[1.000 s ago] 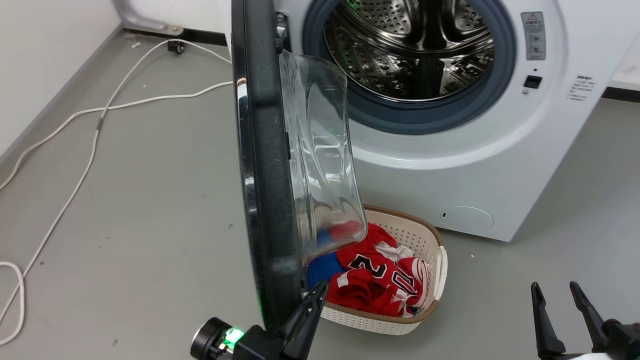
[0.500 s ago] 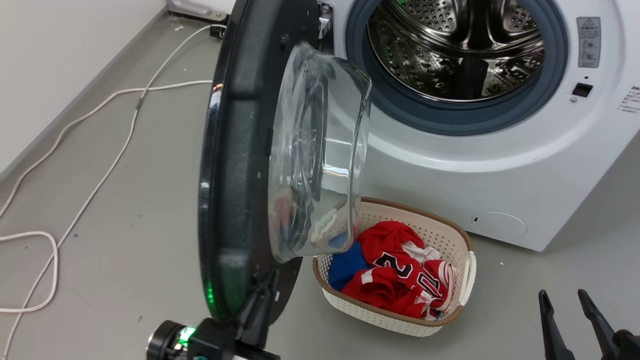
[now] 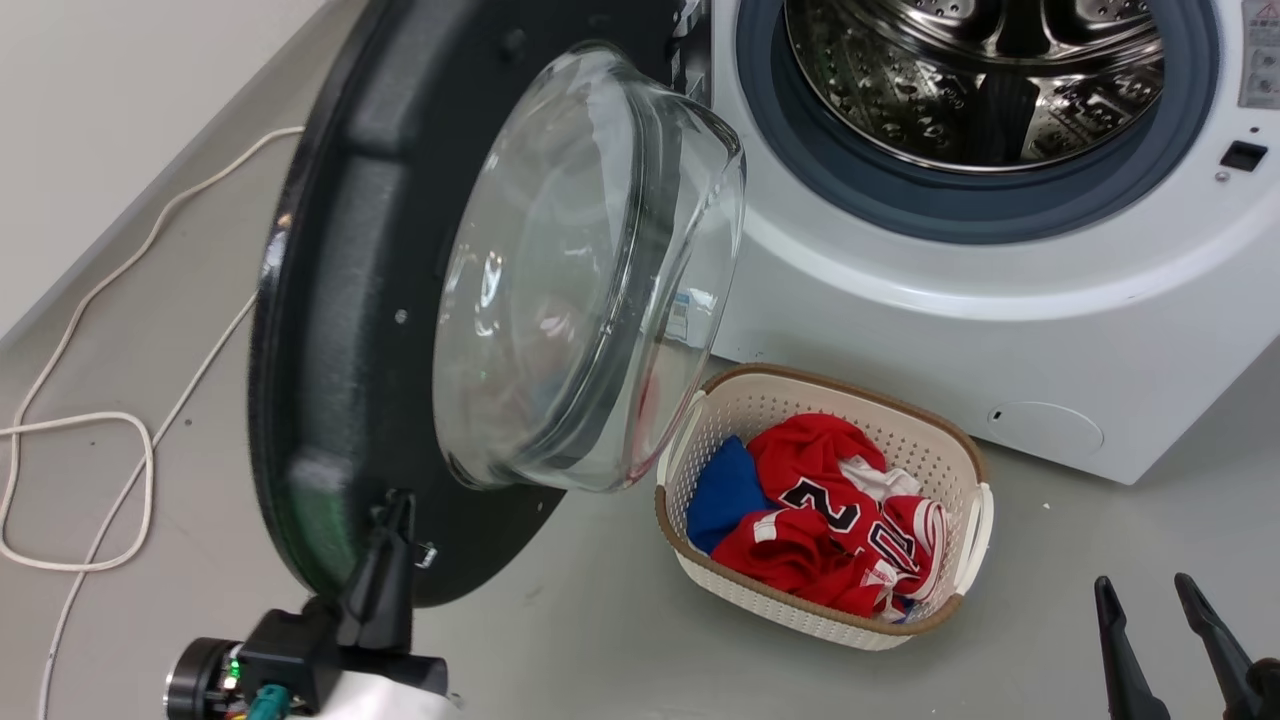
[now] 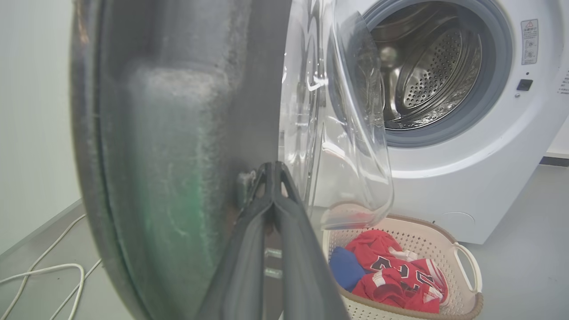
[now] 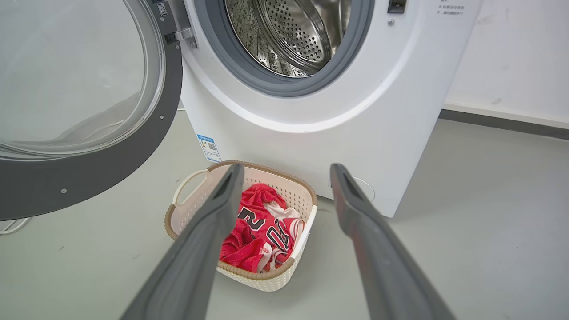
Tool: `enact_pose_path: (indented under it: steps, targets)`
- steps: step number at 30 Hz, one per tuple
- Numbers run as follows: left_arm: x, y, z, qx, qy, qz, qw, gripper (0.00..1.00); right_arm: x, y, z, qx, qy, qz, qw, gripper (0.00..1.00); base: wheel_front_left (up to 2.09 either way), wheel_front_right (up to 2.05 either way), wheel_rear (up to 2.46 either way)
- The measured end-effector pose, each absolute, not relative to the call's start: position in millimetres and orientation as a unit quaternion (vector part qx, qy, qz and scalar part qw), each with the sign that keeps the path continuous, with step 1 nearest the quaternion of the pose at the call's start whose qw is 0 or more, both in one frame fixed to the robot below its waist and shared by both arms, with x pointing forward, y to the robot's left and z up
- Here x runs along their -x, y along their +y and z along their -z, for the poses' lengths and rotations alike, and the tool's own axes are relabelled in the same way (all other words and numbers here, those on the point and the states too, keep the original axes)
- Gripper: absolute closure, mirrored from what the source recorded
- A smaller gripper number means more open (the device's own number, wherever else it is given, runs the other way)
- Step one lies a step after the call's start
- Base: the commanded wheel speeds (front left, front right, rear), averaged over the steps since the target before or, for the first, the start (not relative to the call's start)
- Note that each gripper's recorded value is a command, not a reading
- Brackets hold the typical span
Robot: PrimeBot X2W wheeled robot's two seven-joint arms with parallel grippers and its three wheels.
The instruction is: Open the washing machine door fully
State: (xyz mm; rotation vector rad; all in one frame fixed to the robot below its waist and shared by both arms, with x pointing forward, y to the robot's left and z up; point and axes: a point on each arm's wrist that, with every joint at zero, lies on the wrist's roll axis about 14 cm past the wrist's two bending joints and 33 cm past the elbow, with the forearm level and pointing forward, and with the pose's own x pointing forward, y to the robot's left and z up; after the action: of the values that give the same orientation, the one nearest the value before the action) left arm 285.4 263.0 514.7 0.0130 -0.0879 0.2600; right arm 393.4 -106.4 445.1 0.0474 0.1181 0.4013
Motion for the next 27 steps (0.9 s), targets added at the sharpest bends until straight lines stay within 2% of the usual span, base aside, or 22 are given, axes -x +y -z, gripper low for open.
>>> enact_pose_path:
  steps: [9,27]
  targets:
    - [-294.8,306.4,-521.7,-0.026,-0.048,-0.185,0.981,1.00,-405.6,-105.1,-434.1,-0.021,0.070,-0.208,0.975,0.00,0.00,0.00,0.00]
    - [-319.0,398.2,-517.9,-0.056,-0.028,-0.294,0.954,1.00,-440.7,-125.8,-407.9,-0.013,0.087,-0.180,0.980,0.00,0.00,0.00,0.00]
